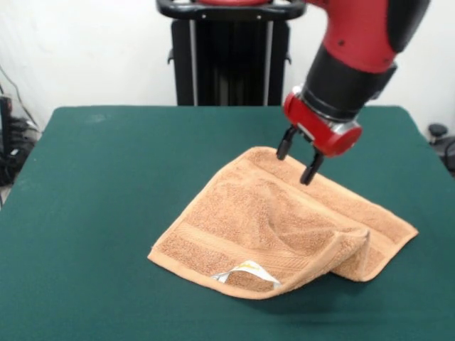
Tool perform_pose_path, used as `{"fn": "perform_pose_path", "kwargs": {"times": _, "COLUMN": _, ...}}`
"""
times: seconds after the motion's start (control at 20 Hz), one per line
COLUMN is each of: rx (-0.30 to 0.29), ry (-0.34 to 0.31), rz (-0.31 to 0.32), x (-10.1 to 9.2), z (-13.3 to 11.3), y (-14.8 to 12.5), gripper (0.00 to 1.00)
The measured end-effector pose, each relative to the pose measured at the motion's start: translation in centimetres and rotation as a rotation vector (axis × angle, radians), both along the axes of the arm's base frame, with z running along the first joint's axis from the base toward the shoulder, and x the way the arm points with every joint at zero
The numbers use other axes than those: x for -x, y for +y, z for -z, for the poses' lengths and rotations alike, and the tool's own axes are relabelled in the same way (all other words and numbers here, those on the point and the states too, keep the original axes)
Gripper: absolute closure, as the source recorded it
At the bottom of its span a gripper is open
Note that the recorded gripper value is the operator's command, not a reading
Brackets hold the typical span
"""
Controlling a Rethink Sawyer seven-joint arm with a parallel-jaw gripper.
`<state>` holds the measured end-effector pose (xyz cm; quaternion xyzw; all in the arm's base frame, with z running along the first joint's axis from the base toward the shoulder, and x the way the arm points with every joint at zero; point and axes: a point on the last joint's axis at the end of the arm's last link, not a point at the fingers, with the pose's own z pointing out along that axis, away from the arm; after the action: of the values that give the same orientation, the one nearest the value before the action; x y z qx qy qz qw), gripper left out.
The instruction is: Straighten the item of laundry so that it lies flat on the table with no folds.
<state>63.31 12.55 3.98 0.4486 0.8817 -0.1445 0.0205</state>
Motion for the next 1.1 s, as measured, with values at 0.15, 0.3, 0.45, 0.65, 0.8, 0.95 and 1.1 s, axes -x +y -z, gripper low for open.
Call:
{"fn": "perform_pose_path", "kwargs": {"times": 0.15, "rx": -0.019, "ry": 0.029, "rz": -0.002, "x": 0.7, "z": 0.9, "y": -1.2, "gripper": 0.0}}
{"fn": "perform_pose_path", "kwargs": {"times": 0.3, "rx": -0.03, "ry": 0.053, "rz": -0.012, "x": 1.6, "z": 1.6, "y": -1.9, "gripper": 0.0}}
{"fn": "perform_pose_path", "kwargs": {"times": 0.45, "rx": -0.069, "ry": 0.073, "rz": -0.018, "x": 2.6, "z": 3.1, "y": -2.1, "gripper": 0.0}}
{"fn": "perform_pose_path", "kwargs": {"times": 0.65, "rx": -0.129, "ry": 0.097, "rz": -0.006, "x": 3.7, "z": 4.7, "y": -2.2, "gripper": 0.0}}
{"fn": "perform_pose_path", "kwargs": {"times": 0.8, "rx": -0.176, "ry": 0.117, "rz": -0.006, "x": 4.7, "z": 5.8, "y": -2.4, "gripper": 0.0}}
{"fn": "perform_pose_path", "kwargs": {"times": 0.95, "rx": -0.206, "ry": 0.126, "rz": -0.028, "x": 5.7, "z": 7.1, "y": -2.6, "gripper": 0.0}}
{"fn": "perform_pose_path", "kwargs": {"times": 1.1, "rx": -0.217, "ry": 0.125, "rz": -0.07, "x": 6.5, "z": 8.0, "y": -2.8, "gripper": 0.0}}
